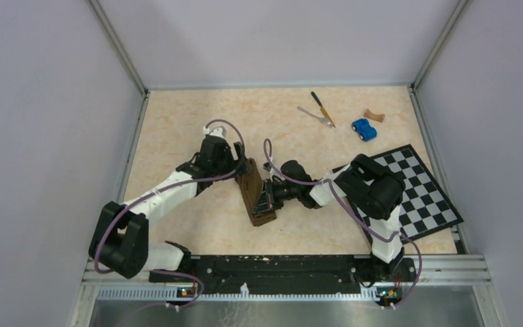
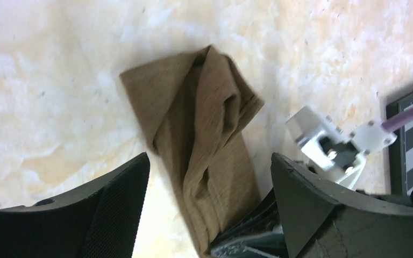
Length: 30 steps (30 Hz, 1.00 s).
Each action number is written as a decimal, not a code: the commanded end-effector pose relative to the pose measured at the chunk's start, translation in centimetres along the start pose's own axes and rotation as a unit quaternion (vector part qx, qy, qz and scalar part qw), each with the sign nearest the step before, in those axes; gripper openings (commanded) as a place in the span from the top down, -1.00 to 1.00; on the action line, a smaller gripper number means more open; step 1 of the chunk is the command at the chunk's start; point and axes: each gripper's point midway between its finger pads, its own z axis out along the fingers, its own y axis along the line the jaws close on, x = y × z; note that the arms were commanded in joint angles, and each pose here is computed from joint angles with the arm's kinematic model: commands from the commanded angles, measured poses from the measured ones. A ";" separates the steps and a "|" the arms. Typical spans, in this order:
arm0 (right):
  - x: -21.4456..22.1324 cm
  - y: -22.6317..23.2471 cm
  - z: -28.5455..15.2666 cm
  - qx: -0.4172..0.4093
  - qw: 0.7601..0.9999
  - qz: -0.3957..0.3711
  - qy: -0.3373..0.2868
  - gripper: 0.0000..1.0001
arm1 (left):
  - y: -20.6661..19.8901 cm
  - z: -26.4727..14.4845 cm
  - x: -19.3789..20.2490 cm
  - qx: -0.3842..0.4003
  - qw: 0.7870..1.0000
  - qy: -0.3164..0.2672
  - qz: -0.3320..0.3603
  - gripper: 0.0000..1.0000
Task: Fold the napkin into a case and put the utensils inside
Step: Fold the 2/3-rectangle-folded napkin at the center of the board.
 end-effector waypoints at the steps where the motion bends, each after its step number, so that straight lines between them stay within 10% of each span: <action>1: 0.0 -0.8 0.1 0.008 1.000 -0.011 -0.012 1.00 | -0.7 1.6 -1.7 -0.038 0.998 -0.007 0.045 -0.75; 11: -0.3 -0.4 -0.2 0.004 1.000 -0.015 -0.017 1.00 | -1.4 4.9 -2.7 -0.122 0.989 -0.007 0.084 -0.48; 17: -0.2 -0.4 -0.3 0.005 1.000 -0.015 -0.019 1.00 | 0.0 4.8 -3.1 -0.157 0.984 -0.018 0.082 0.17; 30: 0.4 -1.4 -0.9 0.032 0.999 -0.035 -0.011 1.00 | 2.2 4.0 -1.5 -0.035 0.999 0.008 -0.004 0.87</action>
